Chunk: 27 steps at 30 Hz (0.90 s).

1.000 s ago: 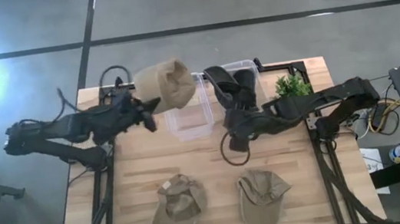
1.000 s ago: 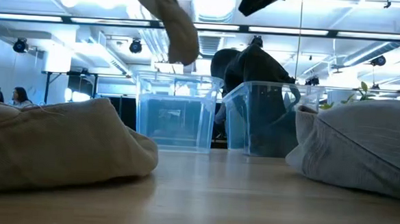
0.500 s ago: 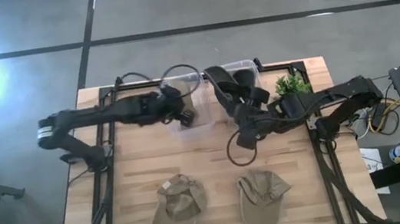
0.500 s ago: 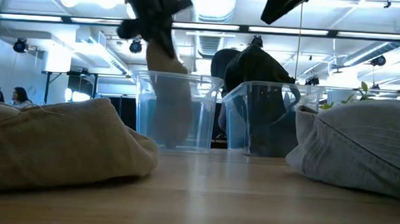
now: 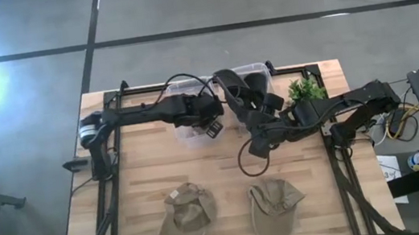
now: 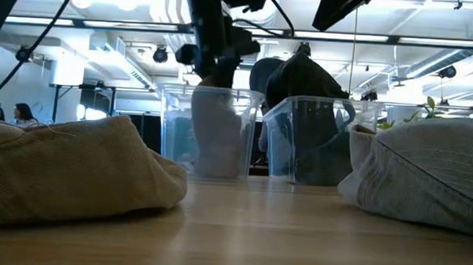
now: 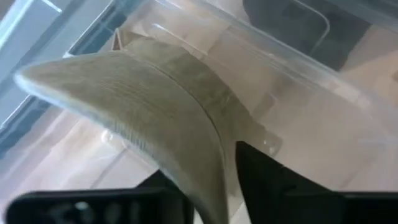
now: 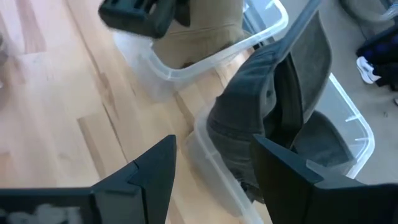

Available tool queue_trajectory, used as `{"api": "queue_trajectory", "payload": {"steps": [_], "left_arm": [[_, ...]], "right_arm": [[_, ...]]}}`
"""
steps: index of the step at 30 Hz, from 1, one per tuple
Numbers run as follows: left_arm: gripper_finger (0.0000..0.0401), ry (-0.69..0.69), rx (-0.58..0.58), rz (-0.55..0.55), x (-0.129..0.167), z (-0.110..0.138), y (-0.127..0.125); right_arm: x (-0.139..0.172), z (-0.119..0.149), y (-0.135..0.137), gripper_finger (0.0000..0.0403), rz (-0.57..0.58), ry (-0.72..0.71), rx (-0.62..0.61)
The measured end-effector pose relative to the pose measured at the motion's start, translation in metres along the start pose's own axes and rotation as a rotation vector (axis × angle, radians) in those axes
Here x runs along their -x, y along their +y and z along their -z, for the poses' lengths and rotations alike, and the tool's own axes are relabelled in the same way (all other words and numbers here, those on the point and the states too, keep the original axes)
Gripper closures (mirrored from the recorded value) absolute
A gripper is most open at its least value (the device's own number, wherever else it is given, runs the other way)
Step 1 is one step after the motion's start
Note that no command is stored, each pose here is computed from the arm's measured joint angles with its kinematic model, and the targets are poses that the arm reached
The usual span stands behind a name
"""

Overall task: Pick & Place hat
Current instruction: Put the top brown cap into the left transparent bin, then put the left brown cap into the left transparent bin

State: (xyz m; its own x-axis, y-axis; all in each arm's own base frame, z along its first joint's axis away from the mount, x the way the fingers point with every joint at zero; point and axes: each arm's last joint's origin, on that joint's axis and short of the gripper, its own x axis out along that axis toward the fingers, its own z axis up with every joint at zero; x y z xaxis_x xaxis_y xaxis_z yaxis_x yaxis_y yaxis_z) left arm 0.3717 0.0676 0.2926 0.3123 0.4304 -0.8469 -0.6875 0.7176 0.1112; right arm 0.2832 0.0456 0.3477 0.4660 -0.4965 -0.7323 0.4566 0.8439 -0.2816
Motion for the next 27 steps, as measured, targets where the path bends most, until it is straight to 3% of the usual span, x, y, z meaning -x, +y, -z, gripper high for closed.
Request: {"api": "queue_trajectory", "payload": {"steps": [4,8,17,20,23,27], "left_arm": [[0.0257,-0.004,-0.024,-0.025,0.016,0.002,-0.001],[0.0234,-0.117,-0.019,-0.022,0.051,0.001,0.006],[0.0227,-0.252,0.006,0.083,0.127,0.017,0.041],[0.0227,-0.155,-0.042,0.157,0.145,0.04,0.051],[0.0227,-0.04,-0.001,0.213,0.155,0.071,0.054],[0.0227,0.107,0.058,0.284,0.145,0.114,0.045]], "right_arm": [[0.002,0.002,0.003,0.0202,-0.012,0.002,0.014],[0.001,0.003,0.004,0.0202,-0.03,0.014,0.02],[0.001,0.003,0.005,0.0202,-0.06,0.029,0.034],[0.001,0.004,0.006,0.0202,-0.094,0.043,0.033],[0.001,0.004,0.007,0.0202,-0.108,0.049,0.027],[-0.002,0.005,0.01,0.0202,-0.158,0.065,0.001]]}}
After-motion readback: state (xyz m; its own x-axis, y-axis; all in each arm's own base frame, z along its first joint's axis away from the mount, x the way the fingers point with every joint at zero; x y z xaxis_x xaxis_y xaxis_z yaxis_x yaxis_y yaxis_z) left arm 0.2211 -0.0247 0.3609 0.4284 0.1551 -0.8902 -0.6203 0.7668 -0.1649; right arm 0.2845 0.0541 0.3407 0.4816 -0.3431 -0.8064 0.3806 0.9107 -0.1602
